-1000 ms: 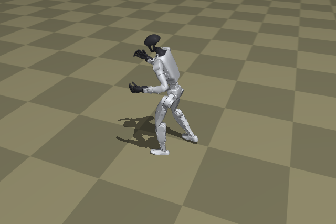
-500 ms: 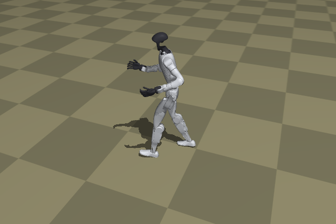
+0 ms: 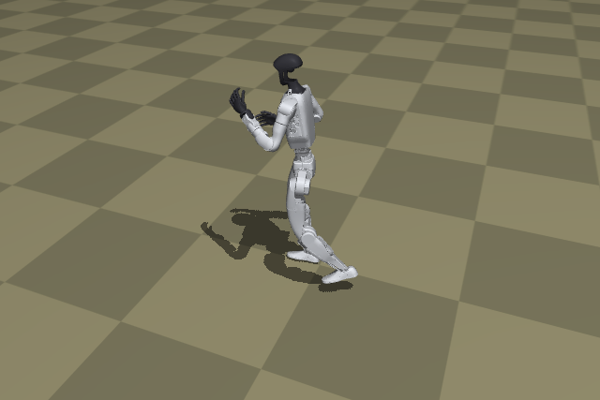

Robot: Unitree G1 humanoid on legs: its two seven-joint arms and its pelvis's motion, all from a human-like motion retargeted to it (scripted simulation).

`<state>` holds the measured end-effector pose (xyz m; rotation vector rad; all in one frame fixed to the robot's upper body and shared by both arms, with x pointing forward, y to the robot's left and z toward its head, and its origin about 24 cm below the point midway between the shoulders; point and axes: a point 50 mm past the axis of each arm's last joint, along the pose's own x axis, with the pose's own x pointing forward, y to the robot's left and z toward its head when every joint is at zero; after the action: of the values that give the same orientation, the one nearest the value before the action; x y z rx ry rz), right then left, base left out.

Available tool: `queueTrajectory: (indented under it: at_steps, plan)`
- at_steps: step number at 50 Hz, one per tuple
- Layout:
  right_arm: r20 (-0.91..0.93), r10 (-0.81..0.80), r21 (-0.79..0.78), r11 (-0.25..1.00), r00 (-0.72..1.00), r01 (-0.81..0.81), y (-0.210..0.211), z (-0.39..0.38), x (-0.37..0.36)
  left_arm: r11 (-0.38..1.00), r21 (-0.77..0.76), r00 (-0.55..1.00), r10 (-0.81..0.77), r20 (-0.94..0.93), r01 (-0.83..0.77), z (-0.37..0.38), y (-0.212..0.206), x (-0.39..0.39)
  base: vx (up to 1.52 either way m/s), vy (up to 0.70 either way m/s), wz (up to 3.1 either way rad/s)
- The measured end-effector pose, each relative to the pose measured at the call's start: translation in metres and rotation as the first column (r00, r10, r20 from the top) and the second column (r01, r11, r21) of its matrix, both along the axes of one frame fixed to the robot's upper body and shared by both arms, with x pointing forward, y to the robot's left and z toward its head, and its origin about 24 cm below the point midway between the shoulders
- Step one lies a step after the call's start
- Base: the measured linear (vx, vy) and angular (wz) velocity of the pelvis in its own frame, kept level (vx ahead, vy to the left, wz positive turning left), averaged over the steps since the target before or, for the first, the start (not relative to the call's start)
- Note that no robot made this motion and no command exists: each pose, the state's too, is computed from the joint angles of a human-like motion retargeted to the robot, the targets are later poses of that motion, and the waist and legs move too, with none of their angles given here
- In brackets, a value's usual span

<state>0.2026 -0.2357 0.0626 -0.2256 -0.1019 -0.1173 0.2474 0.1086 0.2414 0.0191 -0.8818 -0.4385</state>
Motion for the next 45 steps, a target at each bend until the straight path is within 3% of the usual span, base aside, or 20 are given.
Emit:
queueTrajectory:
  at_steps: [4,8,12,15,19,23,27,30,32,37,40,45]
  plan:
    - [-0.075,-0.044,0.028,0.999,0.996,0.046,-0.012,-0.011,-0.025,0.990,-0.111,0.983,-0.067,0.173,0.087,0.035,0.004,-0.022,-0.39,0.30,0.77]
    - [-0.171,-0.093,0.038,0.994,0.981,0.101,-0.012,-0.031,-0.044,0.907,-0.357,0.974,-0.224,0.044,0.225,0.016,0.022,-0.029,-0.48,0.29,-0.03]
    - [-0.130,-0.062,0.044,0.997,0.990,0.068,0.003,-0.027,-0.039,0.868,-0.486,0.952,-0.226,-0.207,0.101,-0.041,0.040,-0.020,-0.68,0.33,-0.57]
    - [-0.045,0.030,0.108,0.994,0.999,-0.025,0.022,-0.009,-0.020,0.907,-0.413,0.934,-0.073,-0.349,-0.083,-0.067,0.044,-0.004,-0.81,0.32,-0.88]
    - [0.004,0.177,0.055,0.983,0.984,-0.177,0.037,0.008,-0.021,0.910,-0.378,0.977,0.104,-0.188,-0.170,-0.017,0.034,0.015,-0.76,0.28,-0.66]
    - [-0.102,0.200,0.083,0.978,0.974,-0.192,0.031,-0.005,-0.042,0.897,-0.437,0.989,0.116,0.086,-0.067,0.051,0.026,0.004,-0.60,0.19,-0.55]
    - [-0.129,0.250,0.140,0.962,0.960,-0.233,0.037,-0.012,-0.041,0.884,-0.465,0.989,0.108,0.101,-0.049,0.043,0.028,-0.008,-0.53,0.10,-0.85]
    - [-0.009,0.307,0.120,0.945,0.952,-0.304,0.053,0.003,-0.017,0.922,-0.354,0.987,0.141,-0.078,-0.159,-0.007,0.043,-0.011,-0.59,0.01,-1.00]
    - [0.118,0.311,0.094,0.942,0.943,-0.323,0.064,0.023,0.006,0.951,-0.199,0.949,0.183,-0.255,-0.237,-0.051,0.057,-0.015,-0.67,-0.03,-0.84]
    - [0.522,0.210,0.066,0.956,0.827,-0.284,0.093,0.112,0.059,0.960,0.086,0.708,0.254,-0.659,-0.265,-0.155,0.084,-0.046,-0.84,-0.06,-0.56]
    - [0.731,0.178,0.072,0.940,0.658,-0.334,0.119,0.179,0.068,0.953,0.112,0.613,0.269,-0.743,-0.282,-0.177,0.095,-0.054,-0.88,-0.06,-0.20]
    - [0.760,0.290,0.087,0.841,0.581,-0.534,0.127,0.183,0.049,0.959,-0.075,0.777,0.172,-0.606,-0.272,-0.126,0.077,-0.029,-0.71,0.01,0.45]
